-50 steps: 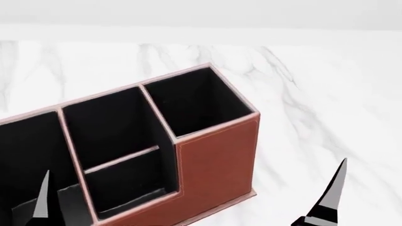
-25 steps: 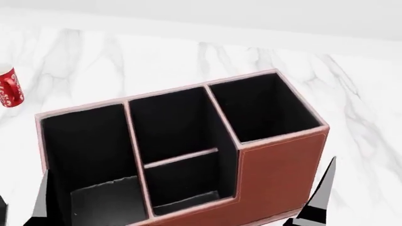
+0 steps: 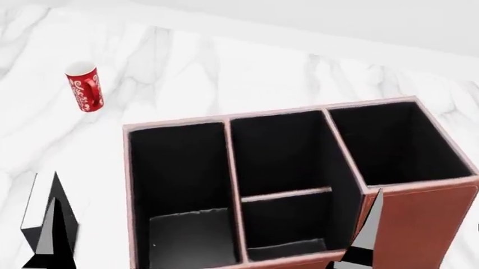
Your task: Pick up the book and place it in the left compartment of the caddy.
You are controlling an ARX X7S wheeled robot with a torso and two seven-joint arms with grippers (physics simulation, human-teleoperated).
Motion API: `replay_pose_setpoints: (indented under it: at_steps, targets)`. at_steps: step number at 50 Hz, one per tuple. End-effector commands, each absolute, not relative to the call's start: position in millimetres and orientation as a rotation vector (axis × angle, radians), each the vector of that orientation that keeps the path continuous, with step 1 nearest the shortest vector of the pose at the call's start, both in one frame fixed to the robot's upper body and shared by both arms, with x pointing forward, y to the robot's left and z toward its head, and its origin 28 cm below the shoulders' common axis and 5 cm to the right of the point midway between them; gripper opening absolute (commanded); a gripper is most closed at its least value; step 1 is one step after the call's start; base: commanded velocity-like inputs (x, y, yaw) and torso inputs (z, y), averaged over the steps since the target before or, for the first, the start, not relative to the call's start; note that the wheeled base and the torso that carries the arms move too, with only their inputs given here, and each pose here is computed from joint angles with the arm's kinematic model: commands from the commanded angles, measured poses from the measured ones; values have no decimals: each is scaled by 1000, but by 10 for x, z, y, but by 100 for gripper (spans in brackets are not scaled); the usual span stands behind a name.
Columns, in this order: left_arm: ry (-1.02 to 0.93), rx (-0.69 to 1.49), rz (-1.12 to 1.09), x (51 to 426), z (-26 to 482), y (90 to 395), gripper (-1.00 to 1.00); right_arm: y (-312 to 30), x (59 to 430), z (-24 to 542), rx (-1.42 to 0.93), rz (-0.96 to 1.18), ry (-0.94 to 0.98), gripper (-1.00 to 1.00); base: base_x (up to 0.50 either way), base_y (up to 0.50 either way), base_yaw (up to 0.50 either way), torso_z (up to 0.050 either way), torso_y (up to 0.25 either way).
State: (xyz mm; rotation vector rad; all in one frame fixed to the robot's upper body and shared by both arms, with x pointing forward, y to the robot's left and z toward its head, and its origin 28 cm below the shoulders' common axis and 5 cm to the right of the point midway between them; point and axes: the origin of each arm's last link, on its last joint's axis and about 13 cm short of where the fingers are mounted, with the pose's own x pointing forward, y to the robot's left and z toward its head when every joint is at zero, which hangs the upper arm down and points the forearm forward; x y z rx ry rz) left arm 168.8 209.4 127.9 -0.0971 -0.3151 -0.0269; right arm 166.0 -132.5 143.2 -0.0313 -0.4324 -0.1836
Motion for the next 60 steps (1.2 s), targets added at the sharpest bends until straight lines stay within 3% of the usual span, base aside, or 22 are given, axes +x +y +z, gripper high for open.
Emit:
replay_pose_setpoints:
  at_steps: [1, 28, 38, 60]
  targets:
    - [-314, -98, -27, 1691, 1272, 2093, 100, -1318, 1662, 1430, -36, -175, -428, 100, 0, 0, 500, 0, 0]
    - [-316, -98, -25, 1684, 1282, 2097, 100, -1308, 1667, 1432, 7, -167, -442, 100, 0, 0, 500, 0, 0]
    - [-315, -98, -24, 1687, 1280, 2099, 100, -1313, 1679, 1416, 23, -164, -421, 100, 0, 0, 0, 0, 0]
    - [-321, -120, -49, 1669, 1288, 2096, 100, -1314, 1674, 1417, 14, -167, -421, 100, 171, -299, 0, 0, 0]
